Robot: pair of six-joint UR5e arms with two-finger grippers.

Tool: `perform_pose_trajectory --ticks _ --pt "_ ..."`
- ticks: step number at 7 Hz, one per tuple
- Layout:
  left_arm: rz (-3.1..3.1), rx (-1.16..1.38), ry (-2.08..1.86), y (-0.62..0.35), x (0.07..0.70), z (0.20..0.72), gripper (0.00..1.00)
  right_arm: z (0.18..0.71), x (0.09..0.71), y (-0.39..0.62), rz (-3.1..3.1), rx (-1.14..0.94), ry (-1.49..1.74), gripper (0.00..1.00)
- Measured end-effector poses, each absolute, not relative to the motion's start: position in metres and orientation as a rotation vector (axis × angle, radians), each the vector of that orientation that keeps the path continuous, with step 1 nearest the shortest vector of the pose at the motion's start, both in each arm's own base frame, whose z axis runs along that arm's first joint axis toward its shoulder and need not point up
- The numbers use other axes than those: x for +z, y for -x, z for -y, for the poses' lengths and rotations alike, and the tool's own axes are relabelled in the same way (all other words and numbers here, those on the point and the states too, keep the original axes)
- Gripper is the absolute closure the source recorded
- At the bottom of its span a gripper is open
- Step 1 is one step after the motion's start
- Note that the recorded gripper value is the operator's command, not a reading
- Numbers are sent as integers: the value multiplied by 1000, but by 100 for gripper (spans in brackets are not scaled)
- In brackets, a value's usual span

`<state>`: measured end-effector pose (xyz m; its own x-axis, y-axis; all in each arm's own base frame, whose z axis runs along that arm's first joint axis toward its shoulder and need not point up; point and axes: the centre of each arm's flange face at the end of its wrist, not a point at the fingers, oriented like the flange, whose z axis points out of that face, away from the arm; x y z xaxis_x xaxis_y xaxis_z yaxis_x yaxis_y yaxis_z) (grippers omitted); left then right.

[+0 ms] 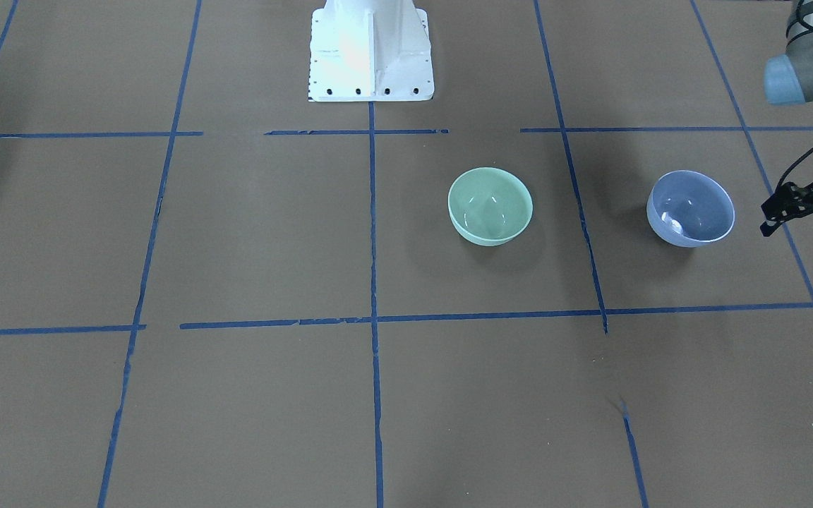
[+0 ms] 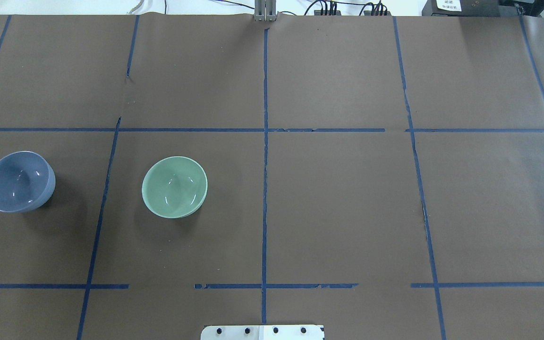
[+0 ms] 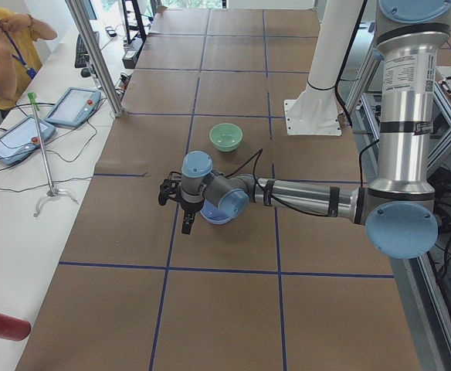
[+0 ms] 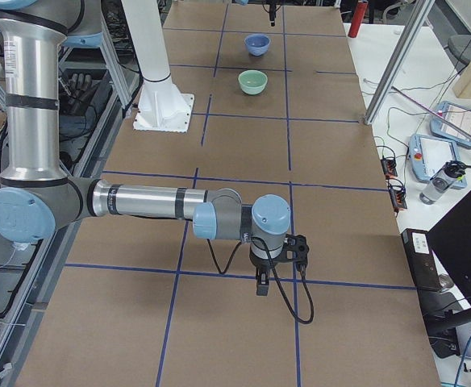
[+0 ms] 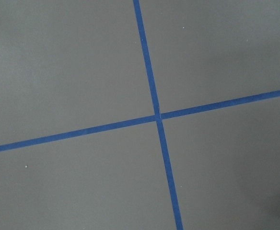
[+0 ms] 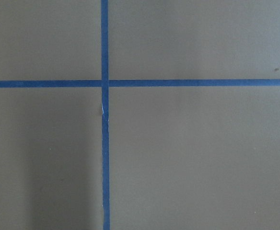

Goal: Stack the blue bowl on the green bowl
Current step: 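Reach the left gripper down to the rim of the blue bowl and grasp it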

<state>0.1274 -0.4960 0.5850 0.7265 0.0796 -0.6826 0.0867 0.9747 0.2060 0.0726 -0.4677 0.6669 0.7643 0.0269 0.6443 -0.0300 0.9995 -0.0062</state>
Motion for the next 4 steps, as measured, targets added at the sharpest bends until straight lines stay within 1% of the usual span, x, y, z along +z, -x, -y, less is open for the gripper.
perform_pose_trajectory --ticks 3,4 --pt "-796 42 -259 -154 605 455 1 468 667 -73 700 31 -5 0" --pt "-805 62 -260 -157 614 441 28 468 667 -73 700 31 -5 0"
